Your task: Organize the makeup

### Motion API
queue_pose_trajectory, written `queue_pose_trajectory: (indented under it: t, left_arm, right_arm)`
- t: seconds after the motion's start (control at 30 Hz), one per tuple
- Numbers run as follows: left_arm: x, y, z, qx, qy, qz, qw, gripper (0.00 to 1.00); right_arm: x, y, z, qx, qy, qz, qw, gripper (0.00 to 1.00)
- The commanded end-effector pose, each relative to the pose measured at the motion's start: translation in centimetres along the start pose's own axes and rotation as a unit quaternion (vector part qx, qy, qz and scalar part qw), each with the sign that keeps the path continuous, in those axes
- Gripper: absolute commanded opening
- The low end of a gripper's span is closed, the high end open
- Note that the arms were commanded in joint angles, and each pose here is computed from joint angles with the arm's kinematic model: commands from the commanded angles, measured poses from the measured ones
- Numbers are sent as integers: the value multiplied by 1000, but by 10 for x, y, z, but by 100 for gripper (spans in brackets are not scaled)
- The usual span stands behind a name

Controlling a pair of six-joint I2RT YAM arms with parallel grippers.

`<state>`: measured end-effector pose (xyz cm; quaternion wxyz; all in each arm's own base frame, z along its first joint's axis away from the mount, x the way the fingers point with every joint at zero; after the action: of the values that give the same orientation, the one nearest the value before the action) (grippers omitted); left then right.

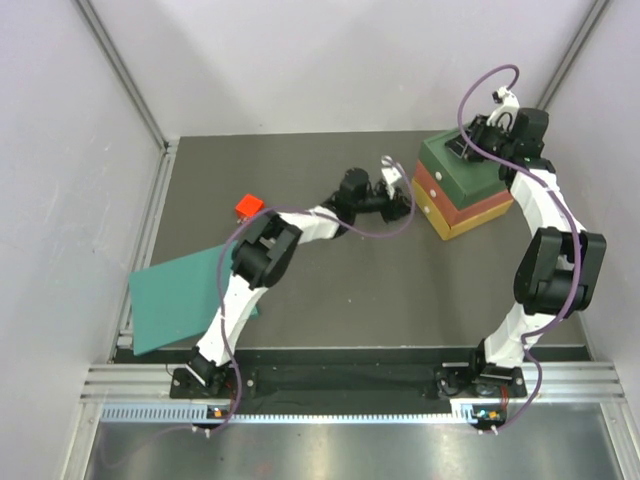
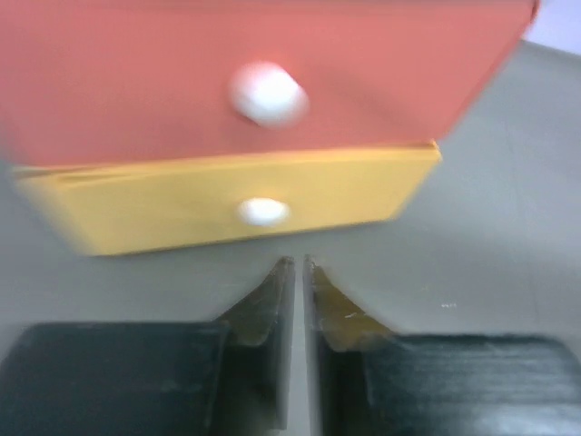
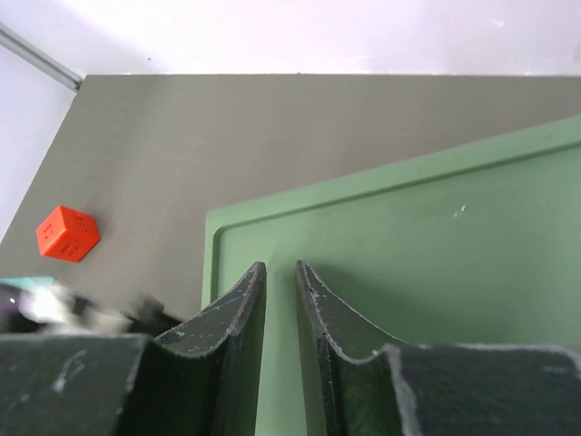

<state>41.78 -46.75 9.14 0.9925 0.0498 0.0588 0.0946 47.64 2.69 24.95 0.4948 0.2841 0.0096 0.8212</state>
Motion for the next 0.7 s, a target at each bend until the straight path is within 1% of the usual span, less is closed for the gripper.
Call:
queue_pose_trajectory:
  t: [0.0,0.03,0.07,0.1,0.13,0.17,0.2,0.23,0.27,0.3,0.33,0.4,0.43,0.5,0.53,0.57,0.6,0.63,0.67]
  left_arm:
    - [20,50,137,-99,-71,67,990,38]
    - [23,63,155,-101,-79,81,988,45]
    - [26,69,161,-96,-84,90,988,56]
    - [28,74,158,-74,-71,98,990,62]
    - [32,86,173,-77,-73,120,987,67]
    - [34,93,176,-71,-67,132,986,72]
    - [32,103,185,-66,-63,142,986,82]
    - [35,110,184,-58,-56,151,985,87]
    - [38,117,184,-48,-60,166,983,96]
    - [36,124,191,-45,-60,176,981,99]
    - [37,129,180,-15,-42,186,982,99]
    - [38,140,180,8,-39,213,976,99]
    - [36,145,168,37,-25,219,975,99]
    - [37,155,158,68,-13,241,968,99]
    - [34,160,146,92,2,248,964,99]
    - [33,163,140,102,11,251,962,99]
    - [34,169,138,107,18,263,959,99]
    - [34,174,128,118,34,274,954,99]
    - [34,177,123,115,72,292,947,99]
  right_arm:
    - [-20,22,-109,198,-150,-78,965,22]
    - [-17,23,-100,189,-144,-76,968,22]
    - [-15,26,-96,188,-142,-78,969,22]
    - [-10,30,-81,172,-125,-85,973,22]
    - [-8,33,-73,164,-115,-90,976,22]
    - [-5,36,-66,157,-108,-98,977,23]
    - [2,42,-50,139,-95,-97,981,23]
    - [7,44,-43,133,-89,-96,982,23]
    - [10,47,-37,126,-83,-99,984,24]
    - [18,51,-24,111,-72,-96,987,24]
    - [23,52,-18,106,-68,-94,988,24]
    - [39,57,0,88,-48,-85,991,25]
    - [47,58,5,83,-40,-78,993,25]
    - [74,57,20,66,-12,-54,996,26]
    - [84,56,23,64,0,-44,997,28]
    - [93,54,27,60,12,-38,997,29]
    - [122,47,28,62,35,-8,997,31]
    - [133,44,29,62,47,2,997,33]
    - [142,37,25,70,54,13,996,39]
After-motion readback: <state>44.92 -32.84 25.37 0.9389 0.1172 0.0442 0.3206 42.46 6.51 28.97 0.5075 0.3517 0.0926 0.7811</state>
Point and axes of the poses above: each gripper's point midway between its finger pads, its own y axis back along the fingers, its own x axis along the line the jaws close on, z = x × y, the point moved 4 cm from there along y, back along the fingers, and after that the axes turned 2 degrees about -y, right-handed, at the moved point
